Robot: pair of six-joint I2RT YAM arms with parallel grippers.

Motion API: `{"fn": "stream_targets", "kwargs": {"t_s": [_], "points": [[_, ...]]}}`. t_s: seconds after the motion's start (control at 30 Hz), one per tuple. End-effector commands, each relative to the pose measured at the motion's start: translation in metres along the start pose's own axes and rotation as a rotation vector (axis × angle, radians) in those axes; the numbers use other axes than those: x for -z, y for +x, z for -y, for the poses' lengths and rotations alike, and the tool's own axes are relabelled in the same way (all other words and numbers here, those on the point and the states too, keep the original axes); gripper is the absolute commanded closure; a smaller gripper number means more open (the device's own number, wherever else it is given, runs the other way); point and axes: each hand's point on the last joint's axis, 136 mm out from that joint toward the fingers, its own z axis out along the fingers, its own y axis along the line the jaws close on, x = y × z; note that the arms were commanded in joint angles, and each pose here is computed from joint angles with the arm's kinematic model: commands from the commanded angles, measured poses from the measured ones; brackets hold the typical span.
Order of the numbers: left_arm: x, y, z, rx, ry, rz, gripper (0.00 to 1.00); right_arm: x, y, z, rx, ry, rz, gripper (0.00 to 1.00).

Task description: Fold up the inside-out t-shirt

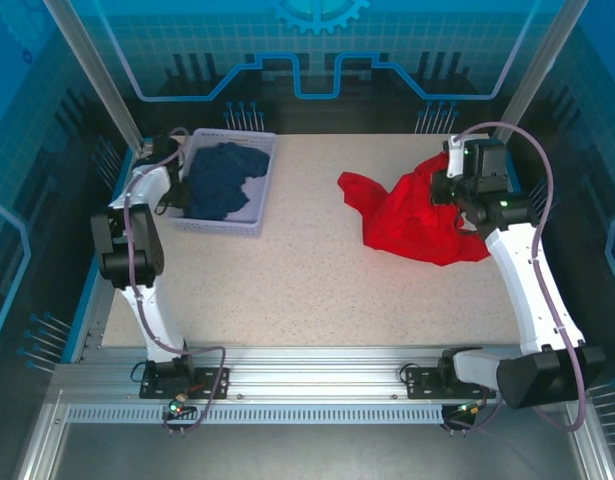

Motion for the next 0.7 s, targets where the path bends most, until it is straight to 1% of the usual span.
{"fn": "stream_targets", "kwargs": {"t_s": [0.0,0.03,0.1,0.2,0.27,0.37,0.43,0.5,0.57,0.67], "points": [[0.037,-0.006,-0.026,0.09,-0.082,0.053,0.48,-0.014,0.006,-0.035,0.003,-0.113,-0.026,0.92],[0.046,-0.01,-0.019,0.108,-0.057,0.086,0.42,-0.019,0.01,-0.046,0.013,-0.141,-0.039,0.92],[0.071,-0.019,0.008,0.107,0.01,0.176,0.35,-0.027,0.015,-0.061,0.025,-0.18,-0.064,0.92],[0.122,-0.031,0.088,0.035,0.235,0.345,0.26,-0.04,0.024,-0.077,0.041,-0.22,-0.098,0.93],[0.155,-0.026,0.153,-0.039,0.43,0.409,0.26,-0.047,0.028,-0.085,0.045,-0.238,-0.113,0.93],[0.182,-0.008,0.232,-0.116,0.665,0.407,0.27,-0.054,0.032,-0.092,0.046,-0.254,-0.124,0.93],[0.179,0.004,0.269,-0.149,0.74,0.353,0.29,-0.057,0.032,-0.094,0.045,-0.259,-0.125,0.93],[0.161,0.008,0.289,-0.153,0.741,0.287,0.3,-0.058,0.03,-0.094,0.042,-0.258,-0.118,0.93],[0.132,0.004,0.295,-0.141,0.68,0.243,0.31,-0.058,0.027,-0.097,0.031,-0.274,-0.101,0.93],[0.089,-0.007,0.288,-0.142,0.525,0.192,0.32,-0.056,0.023,-0.105,0.029,-0.303,-0.081,0.93]]}}
